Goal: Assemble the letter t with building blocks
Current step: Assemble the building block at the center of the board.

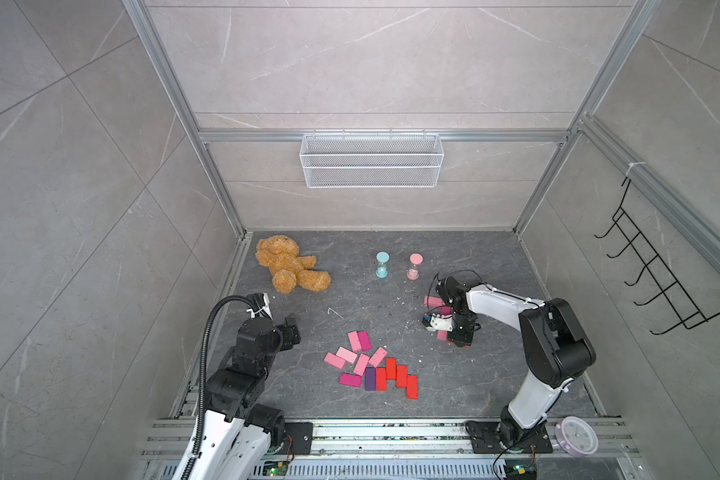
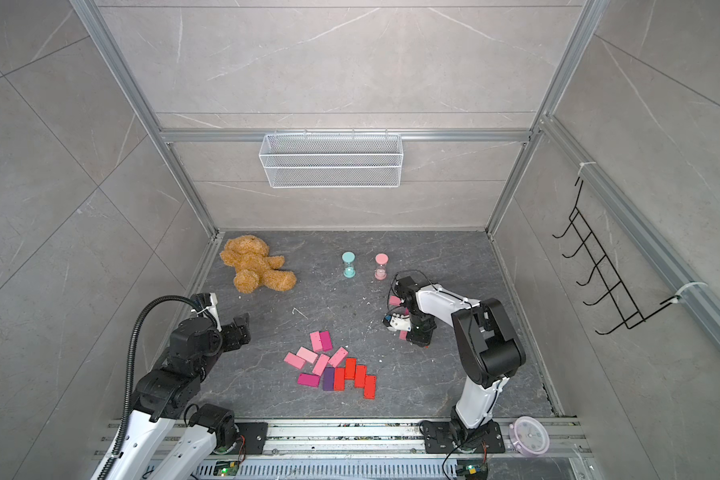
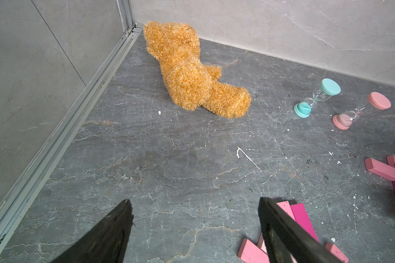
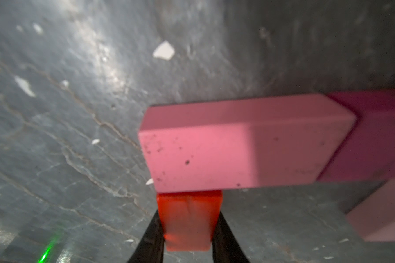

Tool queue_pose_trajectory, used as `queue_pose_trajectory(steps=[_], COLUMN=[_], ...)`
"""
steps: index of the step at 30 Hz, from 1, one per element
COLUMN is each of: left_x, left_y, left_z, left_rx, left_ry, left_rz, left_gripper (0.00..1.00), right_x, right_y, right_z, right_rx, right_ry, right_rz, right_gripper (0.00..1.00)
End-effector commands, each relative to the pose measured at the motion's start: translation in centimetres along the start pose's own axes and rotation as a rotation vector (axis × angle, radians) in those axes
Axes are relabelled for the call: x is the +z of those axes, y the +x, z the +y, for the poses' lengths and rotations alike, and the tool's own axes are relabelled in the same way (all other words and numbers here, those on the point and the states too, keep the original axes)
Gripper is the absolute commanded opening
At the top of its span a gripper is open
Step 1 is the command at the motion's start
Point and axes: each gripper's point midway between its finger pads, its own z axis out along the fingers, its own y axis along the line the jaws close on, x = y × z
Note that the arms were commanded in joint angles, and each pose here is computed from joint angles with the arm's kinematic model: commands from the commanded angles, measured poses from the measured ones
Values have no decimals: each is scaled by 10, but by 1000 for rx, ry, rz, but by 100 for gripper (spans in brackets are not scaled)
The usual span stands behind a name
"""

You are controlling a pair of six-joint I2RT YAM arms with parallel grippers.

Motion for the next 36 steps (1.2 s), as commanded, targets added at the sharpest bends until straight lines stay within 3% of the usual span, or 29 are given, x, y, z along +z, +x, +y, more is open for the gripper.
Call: queue_pose_trajectory(steps=[1,36], left_x=[-2,-3], left_y=[-8,-9], left_z=[-3,-4], left_rx=[16,13], left_ry=[15,20], left_rz=[-31,-35], left_gripper=[89,89], right_x=[1,-5], right_y=[-12,-16], right_z=[-9,-8], right_rx=[15,-15], right_ry=[30,64], right_rz=[-30,-64], right_gripper=[25,27])
